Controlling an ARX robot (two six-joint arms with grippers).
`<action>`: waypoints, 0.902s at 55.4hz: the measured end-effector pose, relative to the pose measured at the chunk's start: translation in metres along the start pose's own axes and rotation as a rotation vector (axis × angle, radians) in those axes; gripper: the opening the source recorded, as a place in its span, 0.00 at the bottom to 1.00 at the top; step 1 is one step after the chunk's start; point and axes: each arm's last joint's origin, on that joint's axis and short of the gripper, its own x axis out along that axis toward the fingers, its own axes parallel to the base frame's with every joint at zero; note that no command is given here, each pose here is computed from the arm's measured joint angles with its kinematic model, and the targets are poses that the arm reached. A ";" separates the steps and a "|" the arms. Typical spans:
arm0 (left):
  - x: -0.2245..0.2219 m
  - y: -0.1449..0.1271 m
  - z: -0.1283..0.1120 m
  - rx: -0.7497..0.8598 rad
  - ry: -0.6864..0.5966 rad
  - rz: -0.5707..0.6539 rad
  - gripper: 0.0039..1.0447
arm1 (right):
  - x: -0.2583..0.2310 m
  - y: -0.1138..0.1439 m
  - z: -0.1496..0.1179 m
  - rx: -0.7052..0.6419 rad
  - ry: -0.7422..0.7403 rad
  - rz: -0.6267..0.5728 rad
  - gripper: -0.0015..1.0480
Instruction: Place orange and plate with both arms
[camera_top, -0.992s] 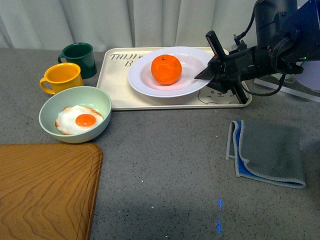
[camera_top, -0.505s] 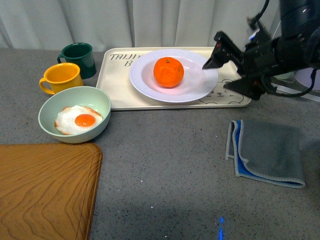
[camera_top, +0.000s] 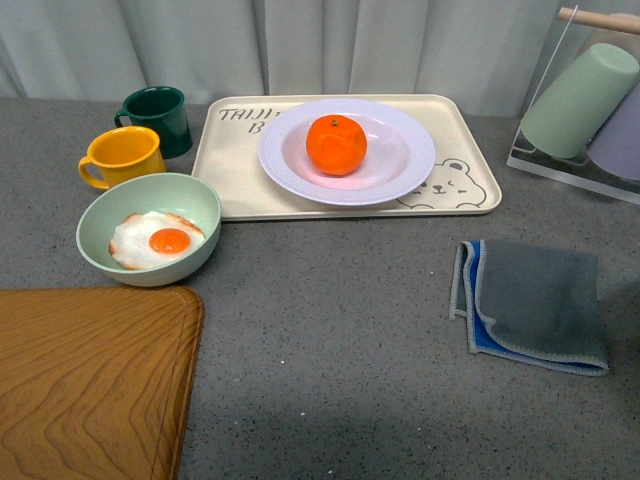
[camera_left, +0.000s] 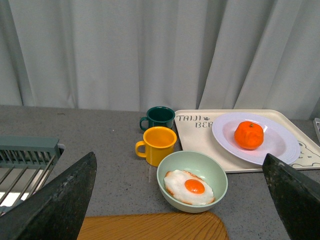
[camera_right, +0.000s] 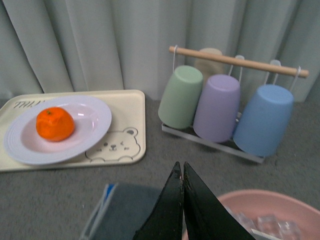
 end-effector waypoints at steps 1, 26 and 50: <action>0.000 0.000 0.000 0.000 0.000 0.000 0.94 | -0.003 -0.002 -0.001 0.001 0.003 -0.001 0.01; 0.000 0.000 0.000 0.000 0.001 0.002 0.94 | -0.069 -0.007 0.010 -0.001 -0.130 -0.022 0.18; 0.000 0.000 0.000 0.000 0.001 0.002 0.94 | -0.069 -0.007 0.010 -0.001 -0.131 -0.022 0.87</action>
